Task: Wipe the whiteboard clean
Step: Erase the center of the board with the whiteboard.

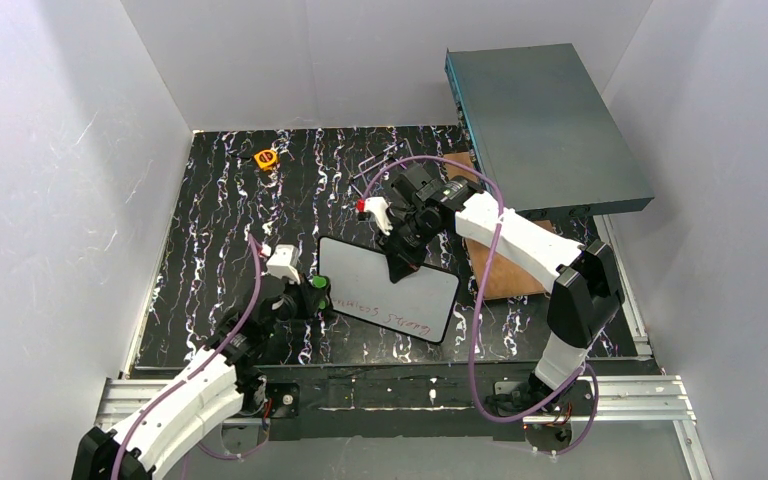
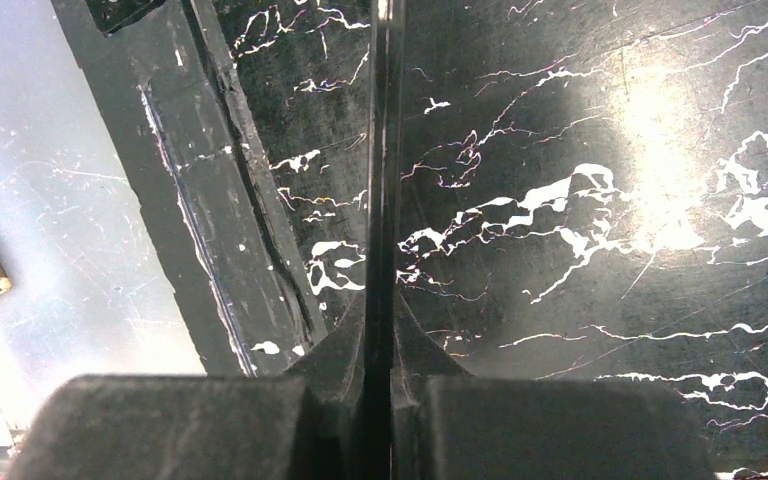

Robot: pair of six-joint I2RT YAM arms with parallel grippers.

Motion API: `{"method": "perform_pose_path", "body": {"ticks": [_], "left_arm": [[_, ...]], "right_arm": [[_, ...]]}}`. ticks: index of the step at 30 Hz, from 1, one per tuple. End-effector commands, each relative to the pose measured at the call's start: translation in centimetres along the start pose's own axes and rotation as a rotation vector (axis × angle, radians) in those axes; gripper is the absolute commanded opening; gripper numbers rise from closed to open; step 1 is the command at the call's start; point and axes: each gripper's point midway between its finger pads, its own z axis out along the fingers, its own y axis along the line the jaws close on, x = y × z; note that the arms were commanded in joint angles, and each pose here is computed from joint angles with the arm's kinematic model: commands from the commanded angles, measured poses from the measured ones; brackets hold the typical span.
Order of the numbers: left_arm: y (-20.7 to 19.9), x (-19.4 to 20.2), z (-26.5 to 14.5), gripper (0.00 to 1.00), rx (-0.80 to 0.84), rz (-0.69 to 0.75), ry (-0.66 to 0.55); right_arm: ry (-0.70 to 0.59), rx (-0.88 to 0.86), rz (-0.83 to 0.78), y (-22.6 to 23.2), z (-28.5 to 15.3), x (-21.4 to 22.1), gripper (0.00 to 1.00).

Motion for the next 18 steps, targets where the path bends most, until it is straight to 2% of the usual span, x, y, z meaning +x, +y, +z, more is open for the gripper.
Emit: {"method": "perform_pose_path", "body": {"ticks": [1,11,18], "left_arm": [[1.3,-0.5,0.5,0.00,-0.073,0.009,-0.021],[1.2,2.9,1.1,0.00,-0.081,-0.017,0.103],[1.2,6.0,2.0,0.00,-0.106,-0.050,0.256]], "right_arm": [[-0.084,-0.074,-0.025,2.2,-1.4,-2.1,0.01],[-0.115,-0.031,0.094,0.9,-1.6,-4.0,0.01],[-0.118,-0.024,0.112,0.3,-1.7,-4.3,0.01]]}}
